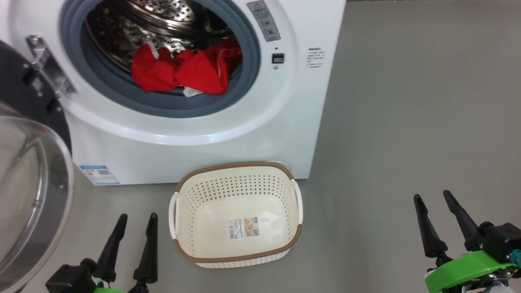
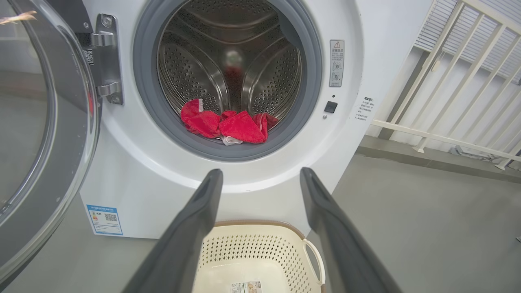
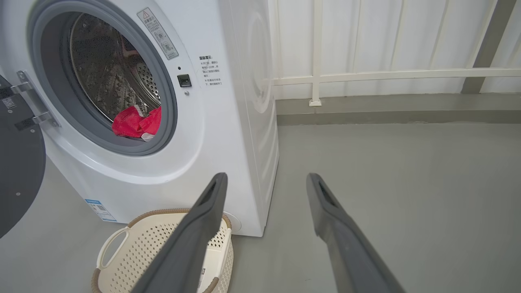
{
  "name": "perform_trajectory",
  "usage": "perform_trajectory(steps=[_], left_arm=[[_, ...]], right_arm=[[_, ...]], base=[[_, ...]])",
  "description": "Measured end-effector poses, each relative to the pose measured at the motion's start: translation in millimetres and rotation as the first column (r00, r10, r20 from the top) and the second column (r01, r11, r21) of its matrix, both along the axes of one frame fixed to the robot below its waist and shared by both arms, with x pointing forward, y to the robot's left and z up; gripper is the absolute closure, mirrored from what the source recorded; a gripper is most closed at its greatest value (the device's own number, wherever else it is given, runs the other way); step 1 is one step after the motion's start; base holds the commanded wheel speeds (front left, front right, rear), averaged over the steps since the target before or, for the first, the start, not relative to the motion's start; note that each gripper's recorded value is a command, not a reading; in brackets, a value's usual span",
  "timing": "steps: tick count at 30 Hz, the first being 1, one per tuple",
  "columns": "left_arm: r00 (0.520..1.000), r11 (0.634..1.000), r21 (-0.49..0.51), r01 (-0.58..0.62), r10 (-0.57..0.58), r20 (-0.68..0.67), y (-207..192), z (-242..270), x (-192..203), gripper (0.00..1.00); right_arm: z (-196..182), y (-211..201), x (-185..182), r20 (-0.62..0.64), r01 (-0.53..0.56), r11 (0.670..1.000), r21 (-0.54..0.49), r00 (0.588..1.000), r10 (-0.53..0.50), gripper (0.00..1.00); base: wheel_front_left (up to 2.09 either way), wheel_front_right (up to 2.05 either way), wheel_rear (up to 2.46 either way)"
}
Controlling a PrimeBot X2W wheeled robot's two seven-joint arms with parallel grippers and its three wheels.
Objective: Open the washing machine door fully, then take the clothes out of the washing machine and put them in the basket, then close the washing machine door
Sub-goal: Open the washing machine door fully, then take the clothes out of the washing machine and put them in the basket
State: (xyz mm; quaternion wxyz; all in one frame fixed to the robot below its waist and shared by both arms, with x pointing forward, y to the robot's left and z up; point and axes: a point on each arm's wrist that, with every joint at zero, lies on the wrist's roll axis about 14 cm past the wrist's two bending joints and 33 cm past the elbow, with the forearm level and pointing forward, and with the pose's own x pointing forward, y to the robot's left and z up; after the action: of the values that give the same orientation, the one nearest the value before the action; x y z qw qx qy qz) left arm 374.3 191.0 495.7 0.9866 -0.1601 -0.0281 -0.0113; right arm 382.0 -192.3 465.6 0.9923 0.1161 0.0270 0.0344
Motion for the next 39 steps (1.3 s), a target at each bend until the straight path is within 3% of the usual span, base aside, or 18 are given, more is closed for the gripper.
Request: perform_trajectory(steps=[13,39], left_arm=[[0.996,0.996,-0.016,0.091,-0.091,-0.007,-32,-4,15,0.0],[0.996,0.995,-0.026,0.094,-0.094,-0.009,-33,-5,18,0.0]], right_arm=[[-4,-36,-22,-0.017,0.109,0.994,-0.009,0.994,-0.109,0.0],[-6,-35,-22,-0.021,0.115,0.993,-0.001,0.993,-0.115,0.0]], base=[[0.0,0.0,0.0],[0.17,-0.17,0.0]])
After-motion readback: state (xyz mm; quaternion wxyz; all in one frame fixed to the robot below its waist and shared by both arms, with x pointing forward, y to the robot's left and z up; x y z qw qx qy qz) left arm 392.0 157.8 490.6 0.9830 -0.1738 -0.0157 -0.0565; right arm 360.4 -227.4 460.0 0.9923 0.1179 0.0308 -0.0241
